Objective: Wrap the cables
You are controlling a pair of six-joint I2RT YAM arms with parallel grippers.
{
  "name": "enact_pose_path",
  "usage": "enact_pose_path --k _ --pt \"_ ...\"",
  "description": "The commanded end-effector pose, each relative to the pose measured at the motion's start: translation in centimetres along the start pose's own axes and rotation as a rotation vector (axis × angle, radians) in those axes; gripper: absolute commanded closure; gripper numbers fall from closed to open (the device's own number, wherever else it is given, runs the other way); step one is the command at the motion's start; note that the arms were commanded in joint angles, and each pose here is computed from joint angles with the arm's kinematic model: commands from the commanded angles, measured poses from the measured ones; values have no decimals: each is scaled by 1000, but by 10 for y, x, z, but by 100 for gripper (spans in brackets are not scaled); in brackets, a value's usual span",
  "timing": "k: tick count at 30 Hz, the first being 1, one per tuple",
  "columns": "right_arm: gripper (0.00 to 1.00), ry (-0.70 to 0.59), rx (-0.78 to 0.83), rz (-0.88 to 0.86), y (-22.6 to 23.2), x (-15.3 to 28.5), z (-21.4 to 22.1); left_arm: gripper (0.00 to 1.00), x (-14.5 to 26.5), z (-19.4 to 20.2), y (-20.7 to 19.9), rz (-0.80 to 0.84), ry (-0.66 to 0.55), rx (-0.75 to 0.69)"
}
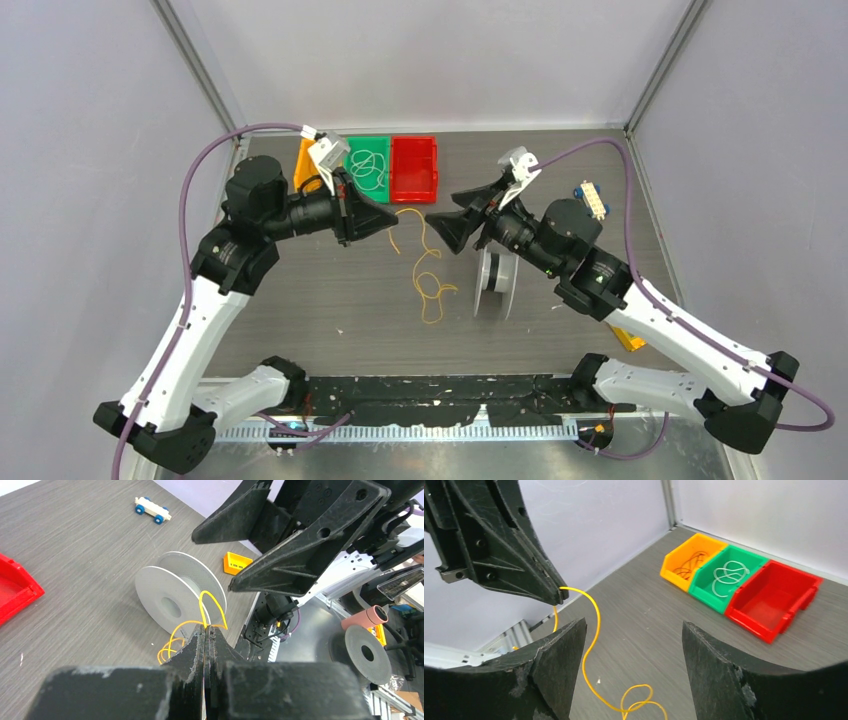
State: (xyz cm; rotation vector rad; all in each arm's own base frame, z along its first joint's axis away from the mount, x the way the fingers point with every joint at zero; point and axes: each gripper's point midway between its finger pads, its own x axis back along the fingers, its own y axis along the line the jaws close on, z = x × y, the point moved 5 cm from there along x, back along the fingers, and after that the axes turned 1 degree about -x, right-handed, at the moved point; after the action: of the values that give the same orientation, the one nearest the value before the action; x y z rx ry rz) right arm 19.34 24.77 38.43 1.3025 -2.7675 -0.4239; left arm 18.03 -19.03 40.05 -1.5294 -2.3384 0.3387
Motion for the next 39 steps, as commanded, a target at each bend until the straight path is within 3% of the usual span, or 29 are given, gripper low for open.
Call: enact_pose_path --k 1,7,9,10,13,14,15,17,19,21,25,30,34,39 --pt "25 -3 -86 -133 20 -12 9 100 3 -6 -10 49 -36 -2" --pt "31 46 -125 -183 27 -30 29 100 3 -2 -10 60 -35 -2" --pt "49 70 -120 -145 22 -36 37 100 3 0 -10 61 -36 -5" --pt "67 74 -114 -127 19 -37 39 100 3 2 -9 56 -36 -10" --pt "92 27 -6 5 -2 -37 32 100 5 9 2 -19 -38 -31" --pt "93 10 70 45 -11 -36 27 100 4 11 7 -47 -45 -38" --pt "94 -14 112 105 -21 -34 20 92 3 15 13 -80 -52 -36" --pt "94 -58 216 219 -46 -30 1 59 1 21 23 -123 -66 -30" --pt "95 -91 261 317 -72 -22 -21 46 -3 28 28 -140 -71 -28" --pt "95 -135 262 397 -95 -11 -46 39 -10 36 30 -165 -80 -38" --pt "95 -229 280 563 -123 16 -91 36 -31 52 26 -230 -79 -71" --pt "94 -297 306 804 -144 48 -125 35 -55 71 32 -267 -186 76" --pt "95 -332 293 838 -144 63 -129 34 -74 87 30 -345 -143 7" --pt "94 -287 254 783 -143 64 -103 34 -93 91 32 -362 -117 -28"
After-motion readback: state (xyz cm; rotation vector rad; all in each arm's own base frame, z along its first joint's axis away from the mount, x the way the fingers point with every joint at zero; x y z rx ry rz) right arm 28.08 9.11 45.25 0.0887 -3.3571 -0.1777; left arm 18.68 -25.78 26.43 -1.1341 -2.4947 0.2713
